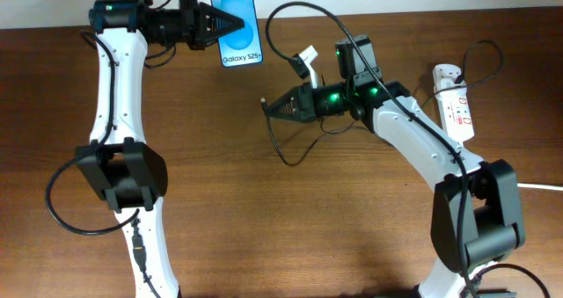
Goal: Plug charger to phone and switch on socket
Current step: 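Bring the plug up to the phone's bottom port with the right gripper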
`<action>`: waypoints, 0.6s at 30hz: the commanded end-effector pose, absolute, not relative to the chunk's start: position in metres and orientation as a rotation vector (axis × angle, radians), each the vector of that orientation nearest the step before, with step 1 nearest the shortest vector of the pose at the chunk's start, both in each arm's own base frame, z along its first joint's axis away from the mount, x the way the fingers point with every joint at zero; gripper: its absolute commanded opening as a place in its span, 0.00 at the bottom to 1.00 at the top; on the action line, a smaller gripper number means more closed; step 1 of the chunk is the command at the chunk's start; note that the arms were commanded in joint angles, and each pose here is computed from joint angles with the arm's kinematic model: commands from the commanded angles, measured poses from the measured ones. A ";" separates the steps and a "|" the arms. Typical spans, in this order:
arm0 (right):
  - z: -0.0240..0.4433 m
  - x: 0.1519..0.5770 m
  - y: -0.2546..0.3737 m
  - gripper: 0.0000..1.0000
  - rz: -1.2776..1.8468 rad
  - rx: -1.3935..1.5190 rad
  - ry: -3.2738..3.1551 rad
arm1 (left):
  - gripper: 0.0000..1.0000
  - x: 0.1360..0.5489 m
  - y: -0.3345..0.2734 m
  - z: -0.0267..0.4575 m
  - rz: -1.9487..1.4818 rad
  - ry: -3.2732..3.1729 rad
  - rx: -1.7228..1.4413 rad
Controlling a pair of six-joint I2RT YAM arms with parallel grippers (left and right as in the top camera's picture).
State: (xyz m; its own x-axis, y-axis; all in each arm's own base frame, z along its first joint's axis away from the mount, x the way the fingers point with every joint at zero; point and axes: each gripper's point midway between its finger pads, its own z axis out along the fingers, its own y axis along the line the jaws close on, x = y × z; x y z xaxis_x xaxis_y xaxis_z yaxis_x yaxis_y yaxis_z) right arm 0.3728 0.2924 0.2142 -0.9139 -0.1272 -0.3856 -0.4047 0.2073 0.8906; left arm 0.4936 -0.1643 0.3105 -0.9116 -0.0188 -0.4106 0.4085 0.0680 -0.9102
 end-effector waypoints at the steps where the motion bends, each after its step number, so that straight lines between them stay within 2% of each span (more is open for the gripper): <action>1: 0.256 0.367 0.309 0.04 1.882 -0.543 2.153 | 0.00 0.479 -0.162 0.347 -1.932 1.936 0.476; 3: 0.271 0.372 0.317 0.04 1.897 -0.538 2.099 | 0.00 0.479 -0.162 0.347 -1.931 1.936 0.475; 7: 0.269 0.378 0.327 0.04 1.829 -0.484 2.112 | 0.00 0.489 -0.161 0.332 -1.819 2.019 0.437; 18: 0.288 0.400 0.328 0.04 1.725 -0.428 2.058 | 0.00 0.485 -0.162 0.337 -1.857 1.992 0.450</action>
